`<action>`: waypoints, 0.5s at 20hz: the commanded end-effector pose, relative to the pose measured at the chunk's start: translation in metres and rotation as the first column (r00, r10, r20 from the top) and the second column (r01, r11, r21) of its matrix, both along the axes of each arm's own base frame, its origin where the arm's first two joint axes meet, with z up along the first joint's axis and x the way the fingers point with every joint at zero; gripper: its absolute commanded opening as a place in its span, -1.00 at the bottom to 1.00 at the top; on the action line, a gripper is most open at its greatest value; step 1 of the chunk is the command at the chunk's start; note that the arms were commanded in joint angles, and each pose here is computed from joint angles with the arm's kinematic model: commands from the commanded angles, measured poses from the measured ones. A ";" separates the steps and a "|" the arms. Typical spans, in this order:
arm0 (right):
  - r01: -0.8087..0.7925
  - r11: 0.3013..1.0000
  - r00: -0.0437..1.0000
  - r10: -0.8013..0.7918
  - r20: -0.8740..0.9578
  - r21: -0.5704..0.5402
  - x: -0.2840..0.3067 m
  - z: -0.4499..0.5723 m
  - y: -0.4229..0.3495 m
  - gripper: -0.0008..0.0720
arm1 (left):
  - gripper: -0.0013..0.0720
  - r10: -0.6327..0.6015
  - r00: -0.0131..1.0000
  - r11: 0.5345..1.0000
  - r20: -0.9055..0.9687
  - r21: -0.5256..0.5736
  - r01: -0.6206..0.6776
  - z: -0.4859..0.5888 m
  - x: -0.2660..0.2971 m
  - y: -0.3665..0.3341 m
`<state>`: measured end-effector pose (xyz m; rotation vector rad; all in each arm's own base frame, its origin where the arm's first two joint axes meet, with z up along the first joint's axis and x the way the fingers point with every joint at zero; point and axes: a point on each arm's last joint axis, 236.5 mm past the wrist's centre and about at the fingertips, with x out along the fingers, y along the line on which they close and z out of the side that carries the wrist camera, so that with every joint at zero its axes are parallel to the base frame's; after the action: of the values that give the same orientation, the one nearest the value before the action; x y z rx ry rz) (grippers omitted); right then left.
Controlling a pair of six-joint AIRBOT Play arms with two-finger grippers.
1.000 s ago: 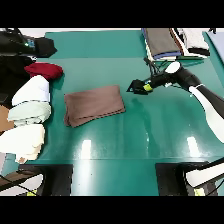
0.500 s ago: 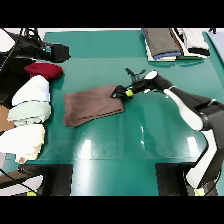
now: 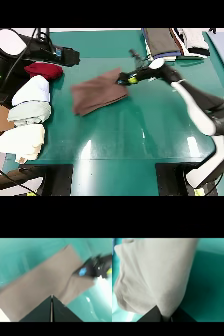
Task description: Fold the shirts.
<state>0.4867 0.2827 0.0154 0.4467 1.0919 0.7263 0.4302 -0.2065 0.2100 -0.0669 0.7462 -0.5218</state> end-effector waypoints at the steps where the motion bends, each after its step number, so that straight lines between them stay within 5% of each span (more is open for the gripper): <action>1: 0.184 0.973 0.981 -0.173 0.088 -0.138 0.007 0.029 -0.124 -0.93 | -0.91 -0.066 0.998 0.998 0.017 0.018 0.066 0.000 -0.011 -0.024; 6: 0.578 0.781 0.816 -0.550 0.176 -0.238 -0.031 0.062 -0.341 -0.93 | -0.91 -0.068 0.998 0.998 0.016 0.012 0.068 0.001 -0.012 -0.025; 10: 0.835 0.498 0.544 -0.808 0.224 -0.234 -0.104 0.070 -0.483 -0.93 | -0.91 -0.050 0.999 0.999 0.013 -0.016 0.050 0.004 -0.010 -0.027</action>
<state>0.4397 -0.1088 0.0796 0.5298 0.8331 -0.0600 0.4192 -0.2316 0.2115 -0.0376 0.7369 -0.5793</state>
